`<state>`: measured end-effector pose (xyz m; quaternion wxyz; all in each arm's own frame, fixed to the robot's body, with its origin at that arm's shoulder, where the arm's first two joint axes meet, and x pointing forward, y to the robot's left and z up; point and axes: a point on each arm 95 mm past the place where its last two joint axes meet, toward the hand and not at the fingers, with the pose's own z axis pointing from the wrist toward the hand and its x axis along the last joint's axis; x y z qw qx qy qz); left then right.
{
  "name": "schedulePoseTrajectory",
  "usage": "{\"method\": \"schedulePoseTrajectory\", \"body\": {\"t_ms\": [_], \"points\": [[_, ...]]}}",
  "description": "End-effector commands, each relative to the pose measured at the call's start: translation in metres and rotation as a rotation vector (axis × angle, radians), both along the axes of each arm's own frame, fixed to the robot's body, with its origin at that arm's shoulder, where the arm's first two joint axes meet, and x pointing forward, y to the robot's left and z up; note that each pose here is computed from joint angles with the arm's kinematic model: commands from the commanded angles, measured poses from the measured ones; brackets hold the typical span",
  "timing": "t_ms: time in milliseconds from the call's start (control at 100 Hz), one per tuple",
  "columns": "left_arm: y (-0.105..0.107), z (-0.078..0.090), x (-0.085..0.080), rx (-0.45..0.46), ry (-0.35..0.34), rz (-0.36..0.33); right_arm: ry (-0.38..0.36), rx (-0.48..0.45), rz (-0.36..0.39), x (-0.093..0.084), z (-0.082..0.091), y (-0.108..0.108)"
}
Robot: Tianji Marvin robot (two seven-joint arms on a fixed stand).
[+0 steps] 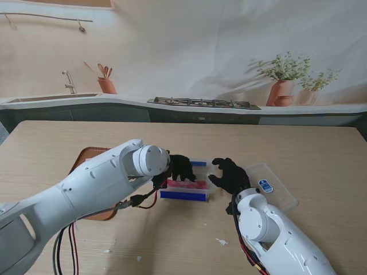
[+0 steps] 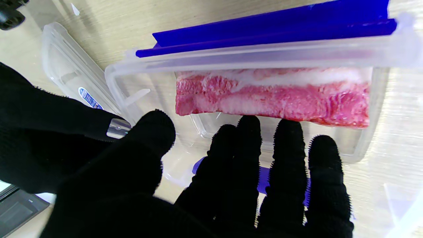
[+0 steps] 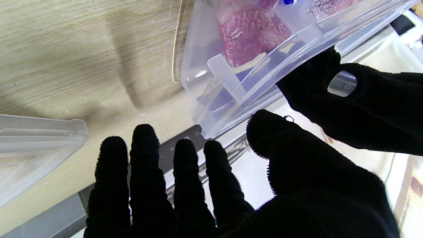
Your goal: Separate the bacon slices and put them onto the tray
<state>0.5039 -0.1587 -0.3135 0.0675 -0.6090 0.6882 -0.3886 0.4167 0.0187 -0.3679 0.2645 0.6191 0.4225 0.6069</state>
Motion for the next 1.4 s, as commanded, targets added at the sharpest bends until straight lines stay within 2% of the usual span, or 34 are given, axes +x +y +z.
{"method": "schedulePoseTrajectory", "body": {"t_ms": [0, 140, 410, 690, 1120, 1390], "points": [[-0.0032, -0.0042, -0.0052, 0.016, 0.033, -0.012, 0.015, 0.008, 0.007, -0.0026, -0.002, 0.0048], [-0.0037, -0.0028, -0.0046, 0.037, 0.034, -0.014, 0.016, 0.008, 0.008, -0.0026, -0.0021, 0.0048], [-0.0047, -0.0061, -0.0023, 0.094, 0.036, -0.081, 0.015, 0.008, 0.006, -0.0026, -0.002, 0.0045], [-0.004, -0.0092, -0.0003, 0.13, 0.01, -0.155, 0.016, 0.009, 0.006, -0.0026, -0.0021, 0.0044], [-0.0053, -0.0119, -0.0003, 0.147, -0.006, -0.241, 0.015, 0.012, 0.007, -0.0027, -0.0019, 0.0043], [-0.0045, -0.0093, 0.0023, 0.13, -0.102, -0.255, 0.015, 0.012, 0.007, -0.0028, -0.0019, 0.0041]]}}
